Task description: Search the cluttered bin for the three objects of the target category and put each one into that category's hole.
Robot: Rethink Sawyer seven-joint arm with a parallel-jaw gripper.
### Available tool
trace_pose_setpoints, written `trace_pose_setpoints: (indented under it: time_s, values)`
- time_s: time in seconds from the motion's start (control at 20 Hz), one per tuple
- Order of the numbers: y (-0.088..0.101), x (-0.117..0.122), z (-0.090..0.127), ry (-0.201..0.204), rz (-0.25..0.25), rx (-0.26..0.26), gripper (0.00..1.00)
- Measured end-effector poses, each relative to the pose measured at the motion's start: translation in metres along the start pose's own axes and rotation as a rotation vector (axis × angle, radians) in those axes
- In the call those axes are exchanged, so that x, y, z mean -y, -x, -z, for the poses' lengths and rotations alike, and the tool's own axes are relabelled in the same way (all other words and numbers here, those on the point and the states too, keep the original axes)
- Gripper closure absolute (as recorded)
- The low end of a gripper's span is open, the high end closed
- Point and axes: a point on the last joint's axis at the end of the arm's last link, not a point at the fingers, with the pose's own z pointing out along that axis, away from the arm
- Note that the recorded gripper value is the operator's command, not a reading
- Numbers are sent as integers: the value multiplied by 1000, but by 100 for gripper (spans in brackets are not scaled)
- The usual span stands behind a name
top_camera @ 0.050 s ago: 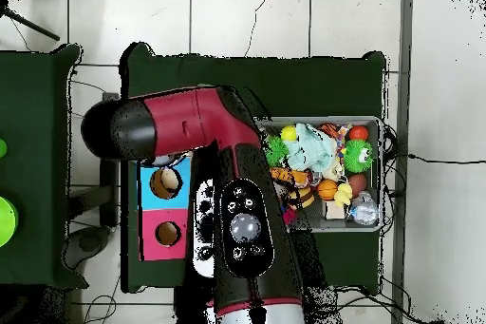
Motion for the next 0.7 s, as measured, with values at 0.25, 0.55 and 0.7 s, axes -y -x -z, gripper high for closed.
trace_pose_setpoints:
  time_s: [0.25, 0.55, 0.7]
  values:
    - [3, -16, -13, 21, 19, 88, 100]
    - [1, -25, -43, 45, 28, 152, 100]
    - [1, -30, -56, 55, 32, 168, 100]
